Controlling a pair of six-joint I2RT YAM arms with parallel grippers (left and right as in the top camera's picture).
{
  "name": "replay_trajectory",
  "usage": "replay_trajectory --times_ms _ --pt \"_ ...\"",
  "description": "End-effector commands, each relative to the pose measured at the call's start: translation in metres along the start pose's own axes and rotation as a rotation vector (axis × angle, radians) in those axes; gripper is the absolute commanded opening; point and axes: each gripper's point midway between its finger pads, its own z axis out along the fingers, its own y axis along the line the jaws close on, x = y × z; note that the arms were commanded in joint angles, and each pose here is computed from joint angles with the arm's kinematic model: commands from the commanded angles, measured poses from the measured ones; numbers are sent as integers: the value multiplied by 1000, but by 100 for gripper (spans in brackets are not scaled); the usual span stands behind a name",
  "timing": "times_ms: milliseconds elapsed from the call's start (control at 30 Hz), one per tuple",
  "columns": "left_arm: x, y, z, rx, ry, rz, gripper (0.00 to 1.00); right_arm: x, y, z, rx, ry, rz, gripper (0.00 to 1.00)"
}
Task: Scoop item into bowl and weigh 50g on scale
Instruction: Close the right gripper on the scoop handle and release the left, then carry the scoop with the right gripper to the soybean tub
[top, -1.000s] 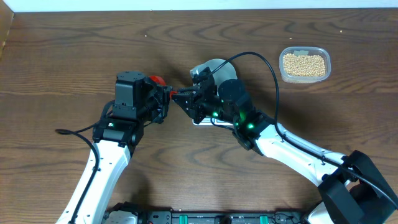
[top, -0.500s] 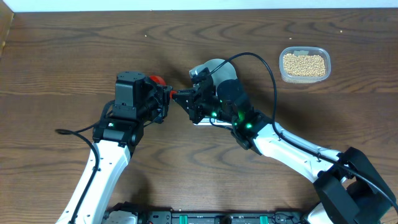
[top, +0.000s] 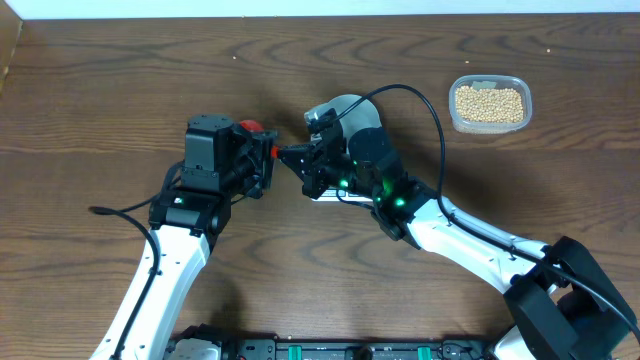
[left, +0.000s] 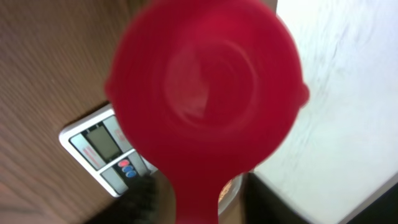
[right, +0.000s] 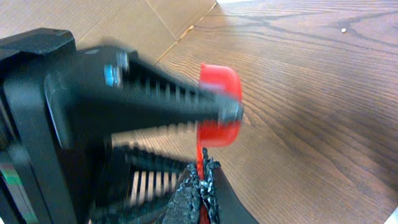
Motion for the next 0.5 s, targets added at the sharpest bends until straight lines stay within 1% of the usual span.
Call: replay_trajectory --times_ms 0,33,200,333,467 --pt "5 -8 -4 21 16 71 81 -9 0 1 -3 -16 26 1" --pt "5 -9 -5 25 16 90 84 -10 -3 0 0 -19 36 1" --pt "8 -19 -18 73 9 216 86 -21 -14 -9 -15 -20 47 1" --pt "13 -37 -38 159 -13 398 86 -37 -22 -24 -16 -29 51 1" --pt "19 -50 -63 235 -45 564 86 -56 -33 -50 53 -27 -2 1"
